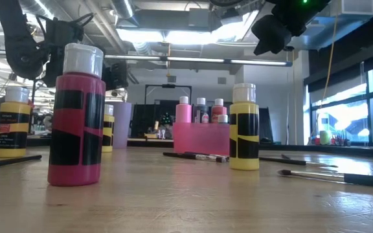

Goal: Pick & Place Paint Supplies
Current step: Put the black paint brush into the purple cup, then put the top left yellow paint bottle into the red bin

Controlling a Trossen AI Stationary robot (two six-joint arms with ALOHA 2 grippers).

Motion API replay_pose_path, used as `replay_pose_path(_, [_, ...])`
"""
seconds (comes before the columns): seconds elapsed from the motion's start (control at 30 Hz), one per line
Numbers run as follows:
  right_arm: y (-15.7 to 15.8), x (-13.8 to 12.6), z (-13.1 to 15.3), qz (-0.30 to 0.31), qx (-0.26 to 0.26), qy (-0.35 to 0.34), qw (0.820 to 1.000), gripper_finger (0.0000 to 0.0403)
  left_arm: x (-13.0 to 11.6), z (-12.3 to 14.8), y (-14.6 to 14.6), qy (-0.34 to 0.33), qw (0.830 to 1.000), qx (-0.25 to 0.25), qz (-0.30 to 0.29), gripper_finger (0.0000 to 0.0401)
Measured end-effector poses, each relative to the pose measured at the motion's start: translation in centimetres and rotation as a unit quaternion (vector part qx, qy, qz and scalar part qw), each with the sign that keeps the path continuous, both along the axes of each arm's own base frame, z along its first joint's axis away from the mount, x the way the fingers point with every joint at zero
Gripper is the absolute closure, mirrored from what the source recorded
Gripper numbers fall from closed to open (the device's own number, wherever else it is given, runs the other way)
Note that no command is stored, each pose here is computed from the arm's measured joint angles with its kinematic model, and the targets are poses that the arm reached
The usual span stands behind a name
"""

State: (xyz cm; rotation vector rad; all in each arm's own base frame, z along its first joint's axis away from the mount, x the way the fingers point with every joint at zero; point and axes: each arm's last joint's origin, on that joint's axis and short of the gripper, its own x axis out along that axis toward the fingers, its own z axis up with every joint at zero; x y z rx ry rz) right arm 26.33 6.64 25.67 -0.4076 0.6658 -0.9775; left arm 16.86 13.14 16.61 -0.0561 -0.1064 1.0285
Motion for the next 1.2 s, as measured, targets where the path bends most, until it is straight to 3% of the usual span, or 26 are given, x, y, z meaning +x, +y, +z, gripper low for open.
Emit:
replay_pose_path(0.3, [0.0, 0.0, 0.0, 0.0, 0.001, 0.001, 1.0, 0.0275, 0.2, 0.0, -0.3, 0.006, 1.0, 0.005, -0.013, 0.0278])
replay_pose_path(0.67, [0.0, 0.0, -0.1, 0.002, 0.01, 0.006, 1.0, 0.0275, 0.7, 3.3, -2.7, -0.047, 0.989, 0.129, -0.058, 0.0168])
replay_pose_path(0.83, [0.0, -0.1, -0.1, 0.003, 0.01, 0.008, 1.0, 0.0275, 0.8, 4.6, -4.2, -0.094, 0.979, 0.14, -0.113, 0.0145])
replay_pose_path(0.93, [0.0, -0.1, -0.1, 0.002, 0.01, 0.01, 1.0, 0.0275, 0.9, 5.1, -5.2, -0.102, 0.963, 0.155, -0.195, 0.0145])
replay_pose_path(1.03, [0.0, -0.1, -0.1, 0.002, 0.009, 0.011, 1.0, 0.0275, 1.2, 5.2, -6.2, -0.085, 0.932, 0.166, -0.31, 0.0147])
replay_pose_path(1.2, [0.0, -0.1, -0.1, 0.002, 0.009, 0.012, 1.0, 0.0275, 1.5, 4.5, -7.5, -0.059, 0.877, 0.091, -0.469, 0.0148])
